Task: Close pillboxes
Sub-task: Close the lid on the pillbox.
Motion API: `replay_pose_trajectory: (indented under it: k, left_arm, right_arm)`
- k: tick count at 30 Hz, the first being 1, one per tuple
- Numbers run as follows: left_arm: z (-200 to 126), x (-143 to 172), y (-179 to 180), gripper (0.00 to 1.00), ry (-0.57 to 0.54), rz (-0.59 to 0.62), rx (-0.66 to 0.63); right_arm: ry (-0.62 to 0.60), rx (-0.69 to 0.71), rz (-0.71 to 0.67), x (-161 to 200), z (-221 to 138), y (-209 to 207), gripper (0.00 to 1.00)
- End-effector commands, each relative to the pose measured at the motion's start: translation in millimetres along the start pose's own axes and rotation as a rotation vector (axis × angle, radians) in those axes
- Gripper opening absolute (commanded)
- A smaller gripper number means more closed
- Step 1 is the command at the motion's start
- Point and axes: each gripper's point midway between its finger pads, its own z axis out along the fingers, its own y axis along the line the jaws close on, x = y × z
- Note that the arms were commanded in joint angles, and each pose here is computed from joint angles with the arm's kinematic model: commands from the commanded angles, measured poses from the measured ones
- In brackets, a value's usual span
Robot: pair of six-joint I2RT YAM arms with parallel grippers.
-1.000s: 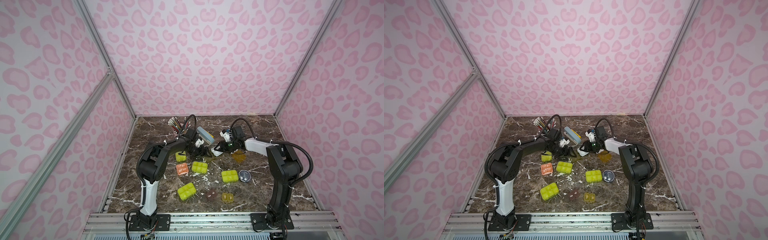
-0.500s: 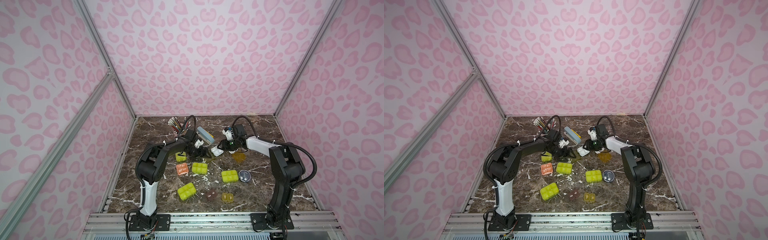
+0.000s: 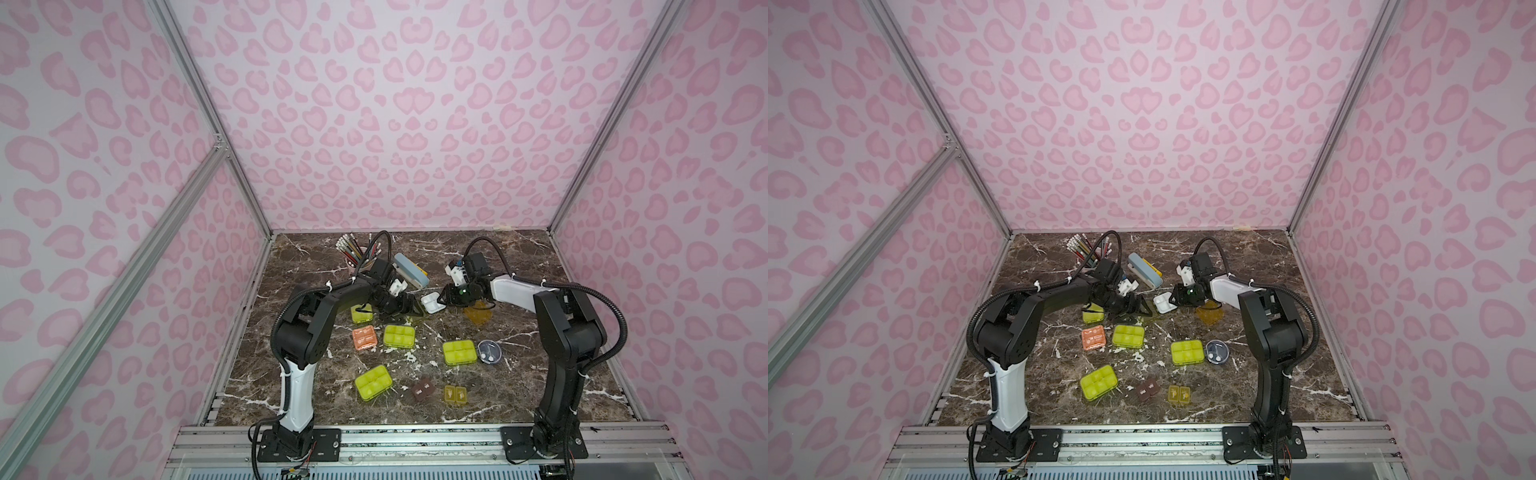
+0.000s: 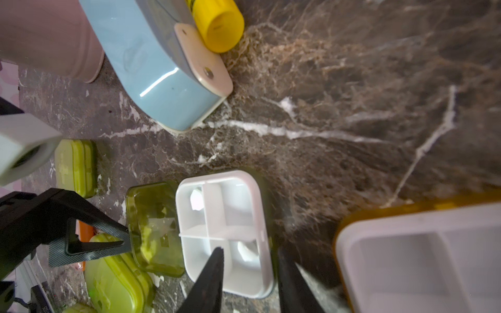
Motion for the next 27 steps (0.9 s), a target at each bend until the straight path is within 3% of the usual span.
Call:
replay_pose_trajectory:
  k: [1, 16, 27]
  left_arm:
    - [0.3, 1.5, 0.9, 0.8, 0.002, -0.009, -0.005]
    - [0.0, -5.3, -14.8, 0.8, -0.009, -0.001, 0.023]
    - [-9.4, -7.3, -29.4, 0.79, -0.027, 0.013, 0.04]
  right_arm:
    - [0.008, 0.002, -0.005, 3.9, 4.6, -1.2, 0.32]
    - [0.022, 0.032, -0.026, 11.2, 8.1, 0.4, 0.23]
    - [0.025, 0.047, -0.037, 12.5, 8.3, 1.7, 0.21]
